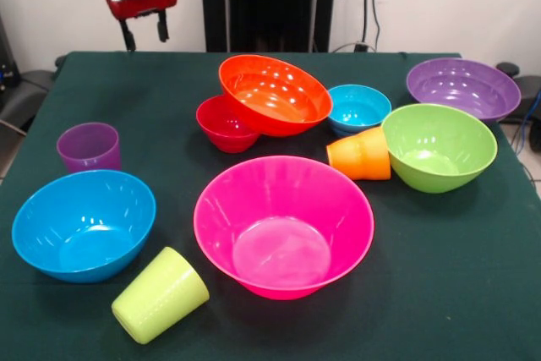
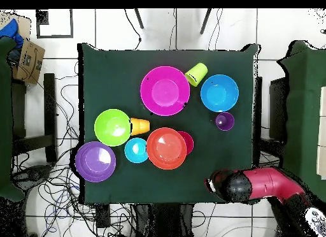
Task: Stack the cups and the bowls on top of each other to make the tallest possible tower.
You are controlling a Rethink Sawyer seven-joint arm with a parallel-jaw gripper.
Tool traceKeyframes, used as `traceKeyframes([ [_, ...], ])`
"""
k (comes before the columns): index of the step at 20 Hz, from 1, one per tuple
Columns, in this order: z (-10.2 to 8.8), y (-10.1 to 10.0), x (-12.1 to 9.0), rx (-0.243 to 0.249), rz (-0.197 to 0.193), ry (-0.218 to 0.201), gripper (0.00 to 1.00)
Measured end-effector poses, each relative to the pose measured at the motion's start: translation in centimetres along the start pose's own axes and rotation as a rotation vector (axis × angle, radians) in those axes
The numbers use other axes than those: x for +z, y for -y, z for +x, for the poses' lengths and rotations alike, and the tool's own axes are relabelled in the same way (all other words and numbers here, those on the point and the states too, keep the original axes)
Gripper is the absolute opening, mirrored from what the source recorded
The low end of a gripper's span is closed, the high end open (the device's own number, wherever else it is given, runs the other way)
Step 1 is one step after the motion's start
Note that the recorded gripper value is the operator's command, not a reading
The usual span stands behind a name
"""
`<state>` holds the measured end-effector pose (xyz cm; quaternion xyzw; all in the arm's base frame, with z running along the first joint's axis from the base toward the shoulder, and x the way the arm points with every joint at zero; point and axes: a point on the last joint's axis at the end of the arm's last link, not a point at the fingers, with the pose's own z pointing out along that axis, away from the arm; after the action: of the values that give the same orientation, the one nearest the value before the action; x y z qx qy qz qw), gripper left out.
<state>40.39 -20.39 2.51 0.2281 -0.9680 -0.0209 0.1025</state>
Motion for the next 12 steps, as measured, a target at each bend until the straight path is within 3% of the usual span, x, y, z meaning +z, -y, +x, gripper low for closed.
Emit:
traceKeyframes([
  [12, -8.8, -1.2, 1.9, -0.086, 0.015, 0.039, 1.00],
])
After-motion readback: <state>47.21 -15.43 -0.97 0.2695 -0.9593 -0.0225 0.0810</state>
